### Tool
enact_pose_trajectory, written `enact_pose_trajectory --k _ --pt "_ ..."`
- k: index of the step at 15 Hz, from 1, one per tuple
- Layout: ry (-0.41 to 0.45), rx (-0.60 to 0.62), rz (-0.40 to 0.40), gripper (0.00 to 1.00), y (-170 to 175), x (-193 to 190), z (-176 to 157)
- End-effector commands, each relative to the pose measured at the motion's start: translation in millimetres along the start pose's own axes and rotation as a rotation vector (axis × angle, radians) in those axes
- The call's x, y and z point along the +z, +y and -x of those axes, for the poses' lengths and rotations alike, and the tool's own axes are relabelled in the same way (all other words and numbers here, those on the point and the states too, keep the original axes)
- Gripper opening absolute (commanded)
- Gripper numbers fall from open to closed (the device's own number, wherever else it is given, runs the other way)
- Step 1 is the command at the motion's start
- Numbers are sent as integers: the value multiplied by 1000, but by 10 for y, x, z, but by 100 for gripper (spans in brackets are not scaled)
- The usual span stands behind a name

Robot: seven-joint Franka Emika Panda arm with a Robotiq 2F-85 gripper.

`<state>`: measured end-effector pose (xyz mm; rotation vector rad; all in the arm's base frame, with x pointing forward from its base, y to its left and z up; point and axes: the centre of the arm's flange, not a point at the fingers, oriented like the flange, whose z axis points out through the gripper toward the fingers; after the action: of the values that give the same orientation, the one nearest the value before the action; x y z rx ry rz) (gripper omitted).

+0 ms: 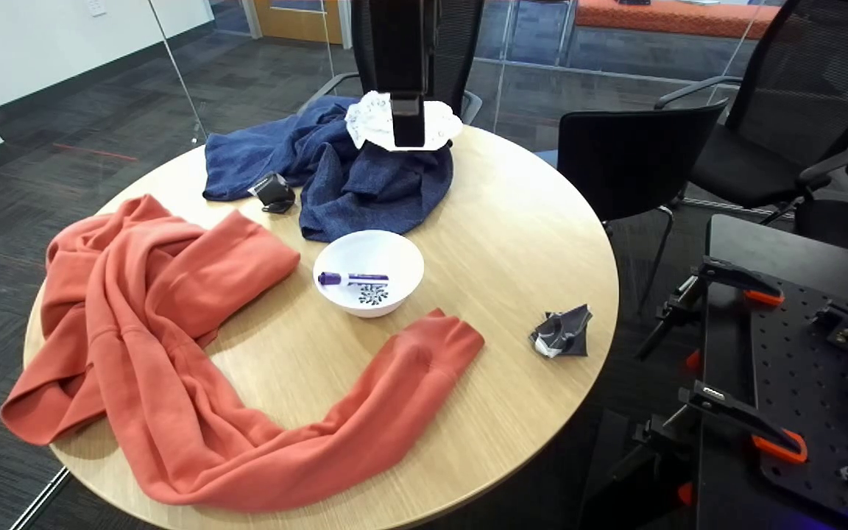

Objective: Take the marker from the white bowl and put it on the table

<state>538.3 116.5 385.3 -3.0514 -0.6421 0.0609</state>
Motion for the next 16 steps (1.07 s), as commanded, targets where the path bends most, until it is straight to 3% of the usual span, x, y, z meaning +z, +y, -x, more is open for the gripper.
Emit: enact_pose_trajectory --k 1,5,8,16 --pt "-1 -1 -2 100 4 13 -17" --pt "5 -2 -1 100 7 -12 -37" --pt "60 -6 -10 100 82 96 -118" --pt "118 -84 22 100 468 790 -317"
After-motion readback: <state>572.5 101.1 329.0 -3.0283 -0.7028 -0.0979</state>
